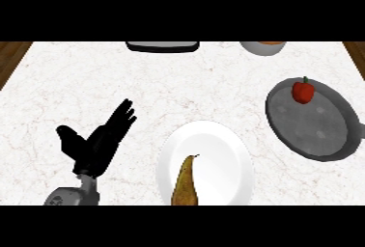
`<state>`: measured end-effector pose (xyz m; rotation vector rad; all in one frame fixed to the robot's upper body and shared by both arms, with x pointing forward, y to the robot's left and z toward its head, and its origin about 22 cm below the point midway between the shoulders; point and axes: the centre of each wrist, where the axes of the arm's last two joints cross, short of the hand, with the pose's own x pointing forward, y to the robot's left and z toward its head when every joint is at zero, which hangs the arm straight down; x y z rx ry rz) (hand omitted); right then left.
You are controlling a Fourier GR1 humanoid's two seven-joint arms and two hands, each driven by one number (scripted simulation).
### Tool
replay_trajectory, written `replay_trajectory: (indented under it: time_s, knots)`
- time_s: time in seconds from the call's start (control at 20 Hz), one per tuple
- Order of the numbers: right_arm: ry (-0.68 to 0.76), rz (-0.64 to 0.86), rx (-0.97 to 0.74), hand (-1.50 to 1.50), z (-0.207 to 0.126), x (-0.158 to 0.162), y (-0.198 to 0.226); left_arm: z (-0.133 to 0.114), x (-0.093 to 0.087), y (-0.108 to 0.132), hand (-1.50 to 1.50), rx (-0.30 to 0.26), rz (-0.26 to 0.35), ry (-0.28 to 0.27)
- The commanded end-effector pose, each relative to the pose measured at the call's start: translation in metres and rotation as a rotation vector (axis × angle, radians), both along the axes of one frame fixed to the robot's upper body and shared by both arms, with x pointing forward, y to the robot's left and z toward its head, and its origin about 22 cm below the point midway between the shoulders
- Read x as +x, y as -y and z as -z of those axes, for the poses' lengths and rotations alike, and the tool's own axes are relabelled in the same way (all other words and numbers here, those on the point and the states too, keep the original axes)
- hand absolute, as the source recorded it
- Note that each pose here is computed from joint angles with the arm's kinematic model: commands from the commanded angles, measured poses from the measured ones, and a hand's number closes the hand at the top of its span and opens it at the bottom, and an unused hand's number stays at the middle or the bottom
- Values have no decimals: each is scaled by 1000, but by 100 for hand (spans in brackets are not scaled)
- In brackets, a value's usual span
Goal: Pick the bell pepper from the plate and place it in the pan
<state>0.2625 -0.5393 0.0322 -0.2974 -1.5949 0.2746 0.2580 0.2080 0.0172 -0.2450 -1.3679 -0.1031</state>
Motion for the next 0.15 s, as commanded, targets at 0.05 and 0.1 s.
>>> replay_trajectory:
  time_s: [0.05,0.1]
  knots:
    - [55,-144,104,-150,-1,-13,9,-2,-4,-12,0,9,1,10]
    - [74,-169,105,-150,-16,-12,17,-2,5,-1,0,-13,4,9]
